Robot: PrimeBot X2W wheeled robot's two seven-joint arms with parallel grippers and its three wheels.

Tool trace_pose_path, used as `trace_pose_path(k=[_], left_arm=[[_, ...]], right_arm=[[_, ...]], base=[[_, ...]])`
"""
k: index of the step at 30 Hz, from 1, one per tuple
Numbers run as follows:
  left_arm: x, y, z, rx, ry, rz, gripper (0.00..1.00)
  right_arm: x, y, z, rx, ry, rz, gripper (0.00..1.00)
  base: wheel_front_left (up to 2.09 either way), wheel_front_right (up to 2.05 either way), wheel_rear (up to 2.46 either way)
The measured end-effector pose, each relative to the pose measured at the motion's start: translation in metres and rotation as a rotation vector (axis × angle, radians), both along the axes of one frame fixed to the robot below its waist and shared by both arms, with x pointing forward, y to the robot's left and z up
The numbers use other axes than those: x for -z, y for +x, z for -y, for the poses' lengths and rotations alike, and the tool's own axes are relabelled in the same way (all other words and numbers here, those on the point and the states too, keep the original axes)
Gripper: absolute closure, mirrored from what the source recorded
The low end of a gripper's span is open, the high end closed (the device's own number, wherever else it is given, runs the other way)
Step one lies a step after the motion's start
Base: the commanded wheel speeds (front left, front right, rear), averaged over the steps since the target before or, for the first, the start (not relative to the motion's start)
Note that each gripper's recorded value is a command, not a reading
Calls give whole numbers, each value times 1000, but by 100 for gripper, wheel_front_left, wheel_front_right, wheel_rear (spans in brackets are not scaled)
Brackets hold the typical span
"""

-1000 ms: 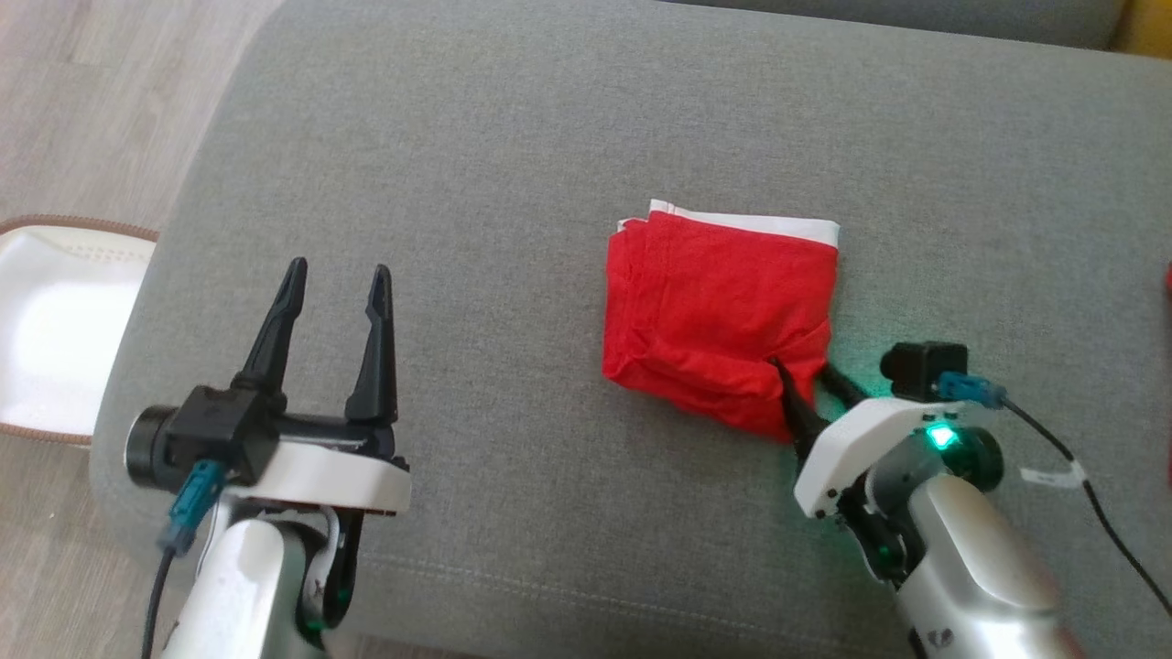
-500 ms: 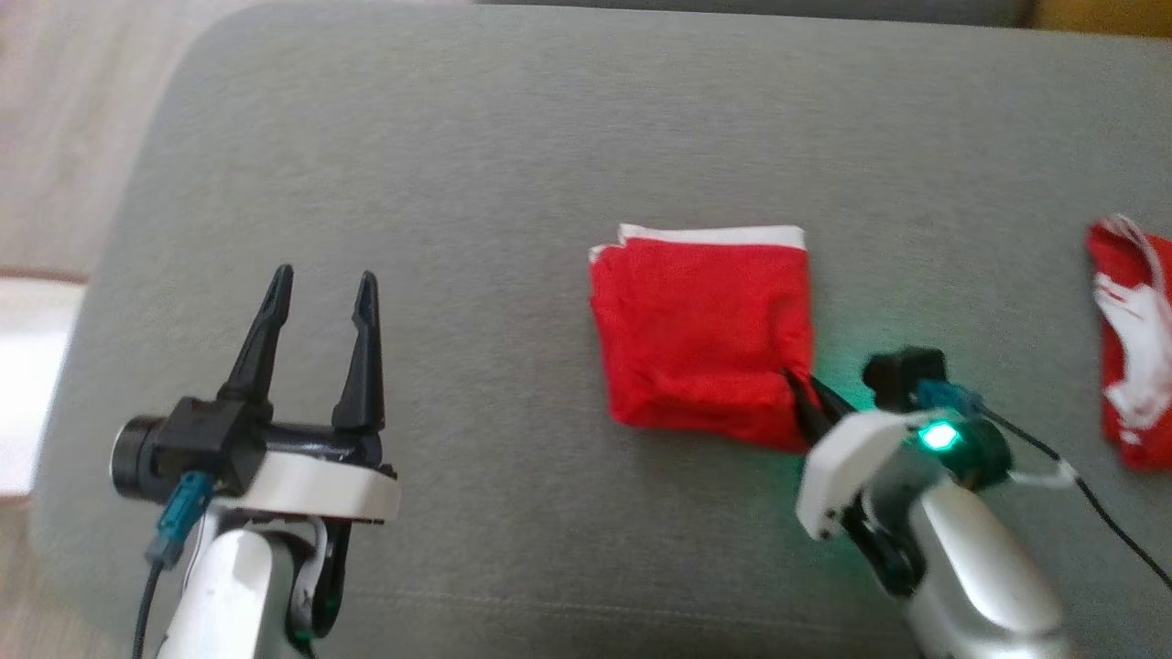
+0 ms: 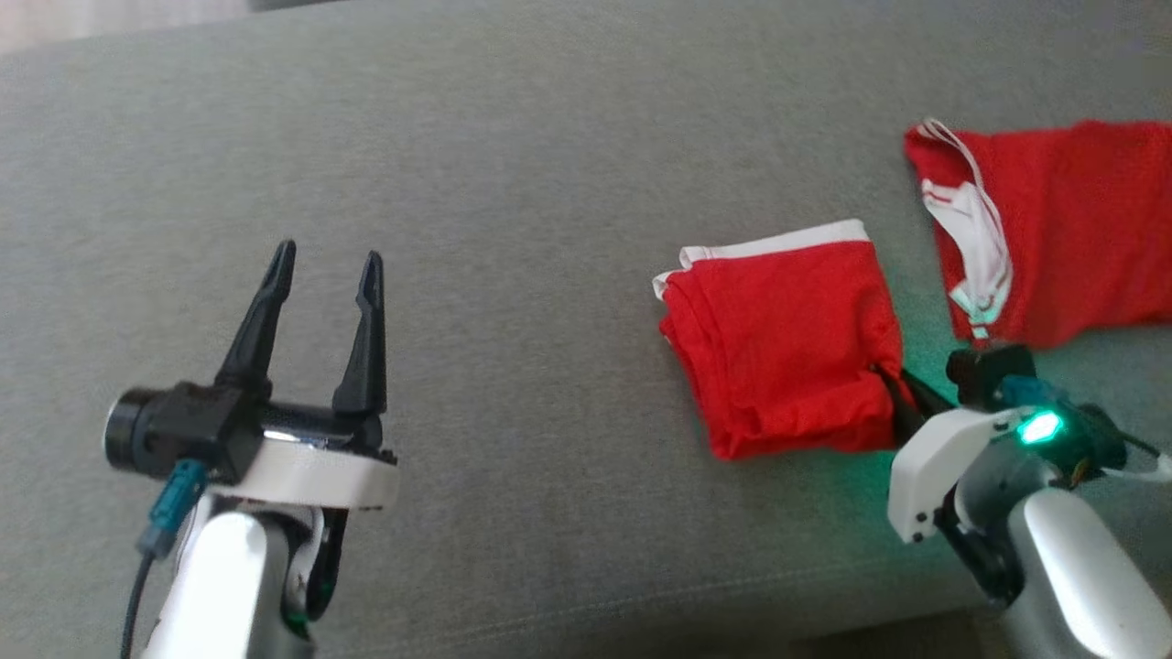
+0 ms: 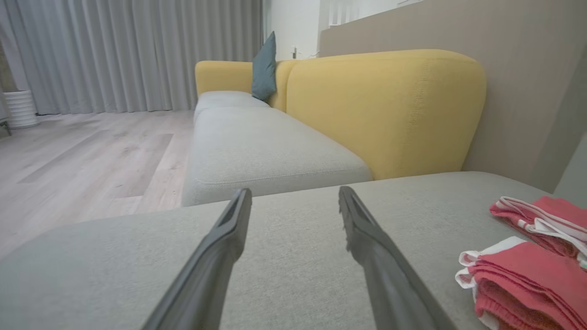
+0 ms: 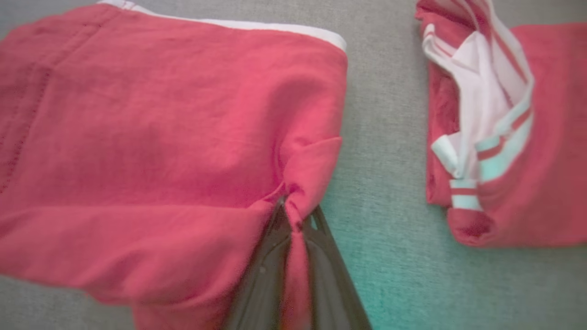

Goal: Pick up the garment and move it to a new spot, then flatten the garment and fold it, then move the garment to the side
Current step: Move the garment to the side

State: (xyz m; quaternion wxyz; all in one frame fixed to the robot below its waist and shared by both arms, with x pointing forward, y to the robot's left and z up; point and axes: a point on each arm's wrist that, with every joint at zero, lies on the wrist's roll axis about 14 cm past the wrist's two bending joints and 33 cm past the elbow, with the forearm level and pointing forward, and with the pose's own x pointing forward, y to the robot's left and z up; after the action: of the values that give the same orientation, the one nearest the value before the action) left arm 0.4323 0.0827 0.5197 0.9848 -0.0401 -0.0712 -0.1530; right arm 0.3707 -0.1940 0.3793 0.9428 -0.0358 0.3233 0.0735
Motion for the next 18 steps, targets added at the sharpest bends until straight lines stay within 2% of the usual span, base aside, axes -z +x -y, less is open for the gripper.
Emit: trace_pose_path(k=[4, 11, 14, 18], left_arm=[[7, 13, 16, 48, -12, -8, 0], [25, 33, 33, 101, -20, -31, 0], [29, 42, 40, 120, -27, -27, 0], [37, 53, 47, 143, -38, -32, 0]], right_arm=[[-6, 9, 27, 5, -84, 9, 100], [-63, 69, 96, 48, -271, 161, 100], [-68, 74, 127, 95, -328, 150, 100], [-57, 63, 163, 187, -358, 86, 100]], base=[[0, 0, 0], [0, 0, 0], [0, 0, 0], [0, 0, 0]])
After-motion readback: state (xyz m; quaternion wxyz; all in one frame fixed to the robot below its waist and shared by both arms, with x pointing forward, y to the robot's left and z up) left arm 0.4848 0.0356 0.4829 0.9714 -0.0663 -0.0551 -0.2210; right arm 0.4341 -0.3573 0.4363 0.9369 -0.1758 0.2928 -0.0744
